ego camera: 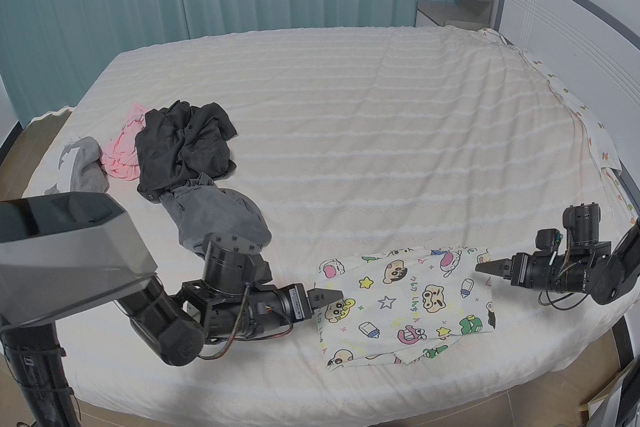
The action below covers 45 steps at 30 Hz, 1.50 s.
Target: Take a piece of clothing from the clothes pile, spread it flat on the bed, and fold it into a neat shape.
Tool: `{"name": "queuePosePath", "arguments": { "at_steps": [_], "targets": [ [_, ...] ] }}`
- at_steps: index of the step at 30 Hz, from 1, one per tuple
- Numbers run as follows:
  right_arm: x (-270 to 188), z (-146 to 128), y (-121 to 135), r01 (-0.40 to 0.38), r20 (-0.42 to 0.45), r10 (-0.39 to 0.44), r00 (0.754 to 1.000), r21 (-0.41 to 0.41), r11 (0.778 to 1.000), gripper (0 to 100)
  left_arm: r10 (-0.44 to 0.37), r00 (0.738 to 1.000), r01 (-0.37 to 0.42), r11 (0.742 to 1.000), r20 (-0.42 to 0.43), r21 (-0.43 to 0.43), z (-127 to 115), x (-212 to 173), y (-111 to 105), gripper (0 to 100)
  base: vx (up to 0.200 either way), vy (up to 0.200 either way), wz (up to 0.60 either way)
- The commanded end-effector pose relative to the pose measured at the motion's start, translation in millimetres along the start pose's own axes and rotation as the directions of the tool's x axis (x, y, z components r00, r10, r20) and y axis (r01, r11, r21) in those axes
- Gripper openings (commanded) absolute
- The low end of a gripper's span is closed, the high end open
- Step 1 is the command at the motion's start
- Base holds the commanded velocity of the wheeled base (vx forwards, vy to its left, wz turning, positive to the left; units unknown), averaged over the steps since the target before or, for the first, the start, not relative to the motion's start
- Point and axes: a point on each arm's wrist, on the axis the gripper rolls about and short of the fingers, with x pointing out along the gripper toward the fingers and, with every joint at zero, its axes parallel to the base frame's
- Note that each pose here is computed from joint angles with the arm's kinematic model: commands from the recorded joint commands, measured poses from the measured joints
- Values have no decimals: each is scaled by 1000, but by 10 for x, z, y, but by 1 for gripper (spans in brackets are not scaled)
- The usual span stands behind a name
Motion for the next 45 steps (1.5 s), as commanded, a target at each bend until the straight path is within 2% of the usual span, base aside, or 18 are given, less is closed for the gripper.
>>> {"name": "queuePosePath", "arguments": {
  "at_steps": [1, 10, 17, 20, 22, 24, 27, 28, 29, 32, 40, 45],
  "targets": [
    [264, -145, -165, -3, -61, 4, 998, 24, 1000, 100, 24, 998, -24, 1000, -52, -3, -142, 359, 147, 100, 0, 0, 0],
    [436, -188, -236, -125, -61, 126, 990, 20, 992, 100, -37, 999, 38, 999, -35, 10, -134, 433, 85, 100, 0, 0, 0],
    [475, -209, -197, -187, -74, 187, 979, 13, 982, 100, -56, 997, 57, 998, -47, 12, -161, 473, 48, 100, 0, 0, 0],
    [496, -227, -153, -205, -87, 205, 975, 7, 979, 100, -76, 997, 76, 997, -35, -10, -139, 484, 5, 100, 0, 0, 0],
    [549, -275, -40, -233, -114, 230, 966, -9, 973, 100, -111, 994, 110, 991, -9, -71, -102, 505, -66, 100, 0, 0, 0],
    [591, -289, -4, -243, -125, 239, 963, -17, 970, 100, -118, 993, 117, 989, -4, -94, -95, 508, -80, 100, 0, 0, 0],
    [632, -301, 28, -253, -134, 248, 959, -22, 967, 100, -125, 992, 124, 988, -6, -92, -111, 510, -106, 100, 0, 0, 0],
    [644, -311, 52, -260, -140, 254, 957, -21, 965, 0, -125, 992, 123, 988, -8, -91, -122, 507, -113, 100, 0, 0, 0],
    [653, -316, 73, -264, -144, 259, 955, -19, 964, 0, -126, 992, 124, 988, -9, -91, -122, 502, -114, 0, 0, 0, 0],
    [676, -340, 162, -282, -155, 277, 948, -9, 959, 0, -124, 992, 122, 989, -15, -88, -145, 495, -118, 0, 0, 0, 0],
    [663, -335, 184, -295, -133, 290, 948, -12, 956, 0, -125, 992, 123, 989, -12, -84, -126, 401, -169, 0, 0, 0, 0],
    [622, -341, 200, -290, -131, 288, 949, 4, 957, 0, -93, 995, 90, 993, -40, -70, -108, 303, -213, 0, 0, 0, 0]
  ]
}}
